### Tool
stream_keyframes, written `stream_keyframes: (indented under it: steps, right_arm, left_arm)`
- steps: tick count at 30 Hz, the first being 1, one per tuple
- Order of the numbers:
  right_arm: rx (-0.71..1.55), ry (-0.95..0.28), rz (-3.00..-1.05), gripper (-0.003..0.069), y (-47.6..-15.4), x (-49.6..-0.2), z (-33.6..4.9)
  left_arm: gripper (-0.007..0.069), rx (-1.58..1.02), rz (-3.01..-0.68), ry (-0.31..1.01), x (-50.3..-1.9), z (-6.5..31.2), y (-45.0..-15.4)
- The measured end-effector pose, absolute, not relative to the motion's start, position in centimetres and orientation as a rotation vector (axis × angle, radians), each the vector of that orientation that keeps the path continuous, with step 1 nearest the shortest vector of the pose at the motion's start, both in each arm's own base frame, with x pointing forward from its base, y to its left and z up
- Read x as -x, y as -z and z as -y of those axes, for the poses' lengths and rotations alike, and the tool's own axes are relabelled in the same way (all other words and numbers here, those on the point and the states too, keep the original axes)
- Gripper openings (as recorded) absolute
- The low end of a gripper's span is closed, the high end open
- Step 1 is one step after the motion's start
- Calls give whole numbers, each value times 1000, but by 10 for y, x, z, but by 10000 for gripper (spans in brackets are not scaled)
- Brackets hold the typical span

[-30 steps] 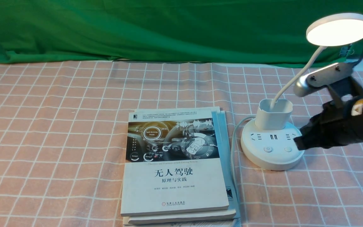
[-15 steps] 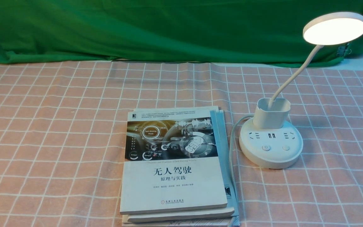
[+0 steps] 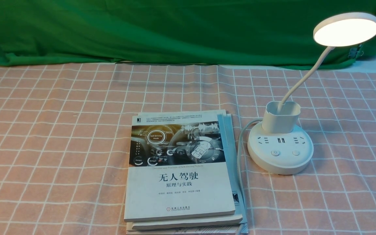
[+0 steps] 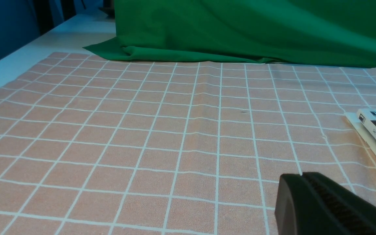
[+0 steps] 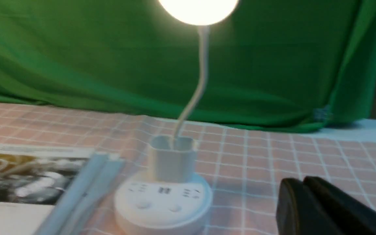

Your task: Turn on the table lamp on the pink coffee tablecloth with your hand.

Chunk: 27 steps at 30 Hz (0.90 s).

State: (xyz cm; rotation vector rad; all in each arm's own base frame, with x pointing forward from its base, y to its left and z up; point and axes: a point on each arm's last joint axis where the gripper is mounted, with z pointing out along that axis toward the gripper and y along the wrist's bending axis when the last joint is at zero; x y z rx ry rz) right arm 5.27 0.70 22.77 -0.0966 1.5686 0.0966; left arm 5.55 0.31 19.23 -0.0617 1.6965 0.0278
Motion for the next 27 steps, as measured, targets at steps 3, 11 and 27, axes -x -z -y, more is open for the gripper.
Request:
stream_keyframes:
  steps: [3, 11, 27]
  right_arm:
    - [22, -50, -1613, 88, -210, -55, -3]
    - [-25, 29, -1691, 109, -192, -56, 2]
    - [-24, 31, -1709, 151, -190, -56, 2]
  left_arm:
    - [21, 62, -1697, -28, -56, -3, -192]
    - [21, 62, -1697, -28, -56, -3, -192]
    - [21, 62, -1697, -28, -56, -3, -192]
